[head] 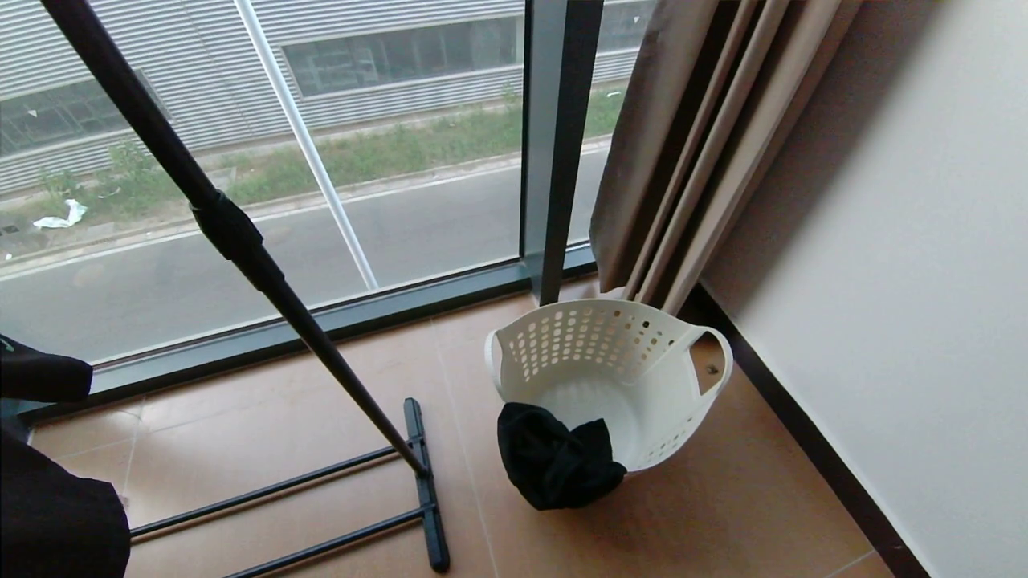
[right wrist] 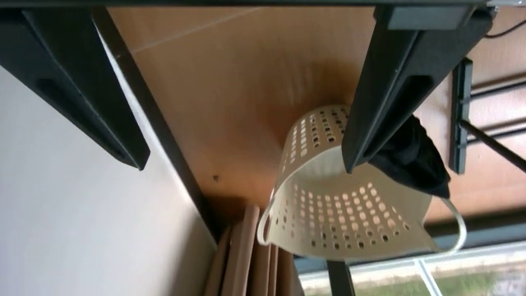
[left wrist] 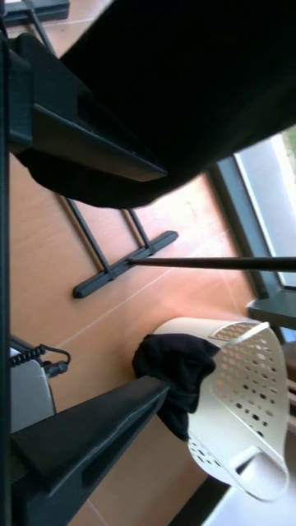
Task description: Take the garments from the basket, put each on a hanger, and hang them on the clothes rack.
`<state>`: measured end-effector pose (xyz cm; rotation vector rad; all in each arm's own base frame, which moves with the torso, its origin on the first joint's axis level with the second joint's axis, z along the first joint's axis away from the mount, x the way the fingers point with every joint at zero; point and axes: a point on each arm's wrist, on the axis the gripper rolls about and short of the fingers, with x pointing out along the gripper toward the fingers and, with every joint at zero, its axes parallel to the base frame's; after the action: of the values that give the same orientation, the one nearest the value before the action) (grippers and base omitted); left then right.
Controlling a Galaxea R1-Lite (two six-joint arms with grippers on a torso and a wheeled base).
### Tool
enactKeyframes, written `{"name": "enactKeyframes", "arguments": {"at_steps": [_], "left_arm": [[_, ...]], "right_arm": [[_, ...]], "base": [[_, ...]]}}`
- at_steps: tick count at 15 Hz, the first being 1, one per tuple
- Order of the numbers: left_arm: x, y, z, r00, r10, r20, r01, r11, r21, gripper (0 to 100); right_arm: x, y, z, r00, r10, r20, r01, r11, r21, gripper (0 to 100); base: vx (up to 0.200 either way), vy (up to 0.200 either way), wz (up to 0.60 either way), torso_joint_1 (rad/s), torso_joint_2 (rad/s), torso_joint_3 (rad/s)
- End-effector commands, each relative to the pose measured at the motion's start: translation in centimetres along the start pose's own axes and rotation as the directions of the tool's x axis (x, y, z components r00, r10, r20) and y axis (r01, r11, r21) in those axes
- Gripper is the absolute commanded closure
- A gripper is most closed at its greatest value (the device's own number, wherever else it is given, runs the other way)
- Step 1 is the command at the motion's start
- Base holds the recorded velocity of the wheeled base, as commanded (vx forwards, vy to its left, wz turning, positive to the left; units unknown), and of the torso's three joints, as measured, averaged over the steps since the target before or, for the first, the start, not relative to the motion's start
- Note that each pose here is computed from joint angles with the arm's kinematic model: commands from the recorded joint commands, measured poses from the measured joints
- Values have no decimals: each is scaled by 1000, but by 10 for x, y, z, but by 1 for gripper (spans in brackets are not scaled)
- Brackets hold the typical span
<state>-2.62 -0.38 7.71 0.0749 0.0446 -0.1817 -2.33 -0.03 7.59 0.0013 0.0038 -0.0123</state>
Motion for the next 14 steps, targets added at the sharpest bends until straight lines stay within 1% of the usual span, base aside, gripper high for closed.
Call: {"name": "enactKeyframes", "arguments": {"at_steps": [1,6,9,10,11,12,14], "left_arm": [[0,0,0,1000,0,-2,0,1000,0,0],[0,0,0,1000,0,-2,0,1000,0,0],[0,0,0,1000,0,-2,0,1000,3,0],[0,0,0,1000,-1,-3,1,1000,4,0],[0,0,0,1000,-1,-2,1,1000,4,0],[0,0,0,1000,-1,-2,1,1000,4,0],[0,0,0,1000,0,-2,0,1000,4,0]], "right_arm": [[0,0,0,1000,0,-1,0,1000,0,0],[0,0,0,1000,0,-1,0,1000,0,0],[0,0,0,1000,12,-27,-13,1000,-23,0],[3,1,4,994,55,-94,-59,997,-43,0],[6,1,12,988,87,-125,-93,995,-44,0],[14,2,23,973,132,-188,-141,989,-33,0],[27,4,40,945,196,-262,-205,979,-8,0]], "base": [[0,0,0,-7,2,-188],[0,0,0,6,5,-197],[0,0,0,2,-4,-198],[0,0,0,2,2,-110],[0,0,0,0,0,0],[0,0,0,0,0,0],[0,0,0,0,0,0]]}}
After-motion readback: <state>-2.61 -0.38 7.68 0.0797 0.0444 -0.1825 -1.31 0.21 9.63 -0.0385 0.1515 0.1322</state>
